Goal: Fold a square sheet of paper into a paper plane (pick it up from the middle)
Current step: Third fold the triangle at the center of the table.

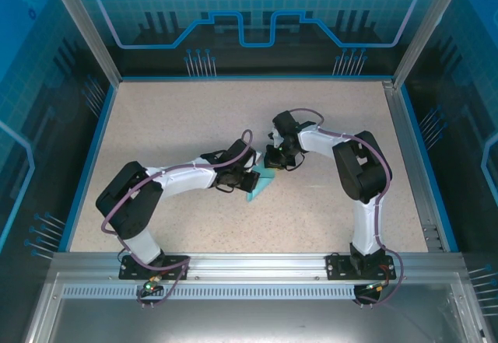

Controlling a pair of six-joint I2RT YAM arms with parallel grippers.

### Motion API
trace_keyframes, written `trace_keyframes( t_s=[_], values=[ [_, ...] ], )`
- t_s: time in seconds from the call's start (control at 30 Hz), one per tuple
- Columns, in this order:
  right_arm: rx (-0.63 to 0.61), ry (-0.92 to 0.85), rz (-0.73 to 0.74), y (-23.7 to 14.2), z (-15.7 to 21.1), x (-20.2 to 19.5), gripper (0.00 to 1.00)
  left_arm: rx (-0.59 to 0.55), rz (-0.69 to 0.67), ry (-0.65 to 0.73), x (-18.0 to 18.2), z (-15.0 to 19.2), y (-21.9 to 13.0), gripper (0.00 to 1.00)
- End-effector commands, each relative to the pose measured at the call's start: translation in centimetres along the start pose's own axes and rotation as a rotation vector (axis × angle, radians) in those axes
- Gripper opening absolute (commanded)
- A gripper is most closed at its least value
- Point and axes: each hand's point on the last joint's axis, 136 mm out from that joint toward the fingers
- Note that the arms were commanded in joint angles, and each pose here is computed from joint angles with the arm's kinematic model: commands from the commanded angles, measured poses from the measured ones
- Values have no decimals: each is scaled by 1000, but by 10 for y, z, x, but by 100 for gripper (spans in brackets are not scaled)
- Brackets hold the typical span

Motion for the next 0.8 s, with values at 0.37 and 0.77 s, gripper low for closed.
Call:
trace_keyframes(
  t_s=[0.37,0.77],
  values=[
    [48,22,79,6,17,-15,11,40,-77,-59,23,7,5,2],
    [44,29,69,5,17,-13,12,19,-42,-52,23,-1,9,4]
  ],
)
Point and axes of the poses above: each hand's point on the last joint's axis, 136 mm out from that joint toward the fingers, its own y axis out along the fingers, its own x axis along the line the jaws close on, z = x × y, and after that the axes turned 12 degrees about y, right-handed
